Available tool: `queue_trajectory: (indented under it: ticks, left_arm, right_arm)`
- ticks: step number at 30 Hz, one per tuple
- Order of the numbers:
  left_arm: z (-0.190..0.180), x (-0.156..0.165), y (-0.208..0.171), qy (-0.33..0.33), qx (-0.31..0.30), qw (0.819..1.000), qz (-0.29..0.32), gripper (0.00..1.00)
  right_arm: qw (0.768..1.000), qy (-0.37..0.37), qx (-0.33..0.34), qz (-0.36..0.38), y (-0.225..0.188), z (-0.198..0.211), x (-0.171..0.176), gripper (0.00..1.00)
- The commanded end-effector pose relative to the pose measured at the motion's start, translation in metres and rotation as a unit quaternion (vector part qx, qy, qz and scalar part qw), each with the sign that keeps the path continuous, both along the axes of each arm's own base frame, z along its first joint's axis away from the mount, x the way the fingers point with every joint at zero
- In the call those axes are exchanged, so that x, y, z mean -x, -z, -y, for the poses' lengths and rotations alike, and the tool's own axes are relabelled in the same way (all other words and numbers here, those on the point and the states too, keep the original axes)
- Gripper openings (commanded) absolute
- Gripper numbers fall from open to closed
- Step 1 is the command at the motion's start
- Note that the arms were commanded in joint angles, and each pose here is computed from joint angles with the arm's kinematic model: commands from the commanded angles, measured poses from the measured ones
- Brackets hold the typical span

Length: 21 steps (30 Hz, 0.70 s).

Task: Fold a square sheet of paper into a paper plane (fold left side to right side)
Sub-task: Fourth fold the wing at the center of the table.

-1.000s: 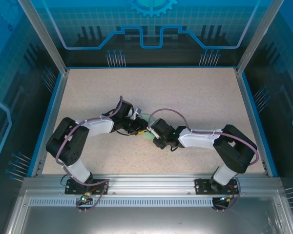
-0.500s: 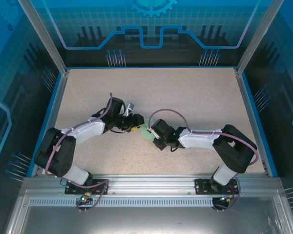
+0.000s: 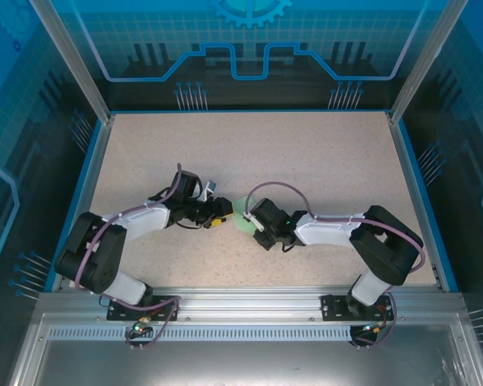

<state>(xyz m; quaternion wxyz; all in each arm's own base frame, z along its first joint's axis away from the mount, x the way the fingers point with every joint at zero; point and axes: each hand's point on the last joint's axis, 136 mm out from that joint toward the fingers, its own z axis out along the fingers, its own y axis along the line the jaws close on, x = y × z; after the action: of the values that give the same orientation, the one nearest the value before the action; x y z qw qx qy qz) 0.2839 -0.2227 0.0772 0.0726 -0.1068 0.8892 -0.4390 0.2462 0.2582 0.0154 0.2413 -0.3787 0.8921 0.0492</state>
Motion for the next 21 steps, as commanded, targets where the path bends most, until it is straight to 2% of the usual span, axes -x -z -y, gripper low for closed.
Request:
queue_trajectory:
  ticks: [1, 11, 21]
  left_arm:
    - [0.008, -0.001, 0.001, 0.006, 0.026, 1.000, -0.004, 0.55]
    - [0.011, 0.002, 0.018, 0.012, 0.007, 1.000, -0.019, 0.42]
    - [0.021, 0.002, 0.026, 0.027, 0.005, 0.999, -0.030, 0.41]
  right_arm:
    - [1.000, -0.008, -0.011, -0.023, 0.007, -0.003, 0.010, 0.09]
    - [0.988, -0.004, -0.100, -0.117, 0.006, -0.012, 0.015, 0.06]
    - [0.959, 0.017, -0.193, -0.207, 0.009, -0.014, 0.016, 0.05]
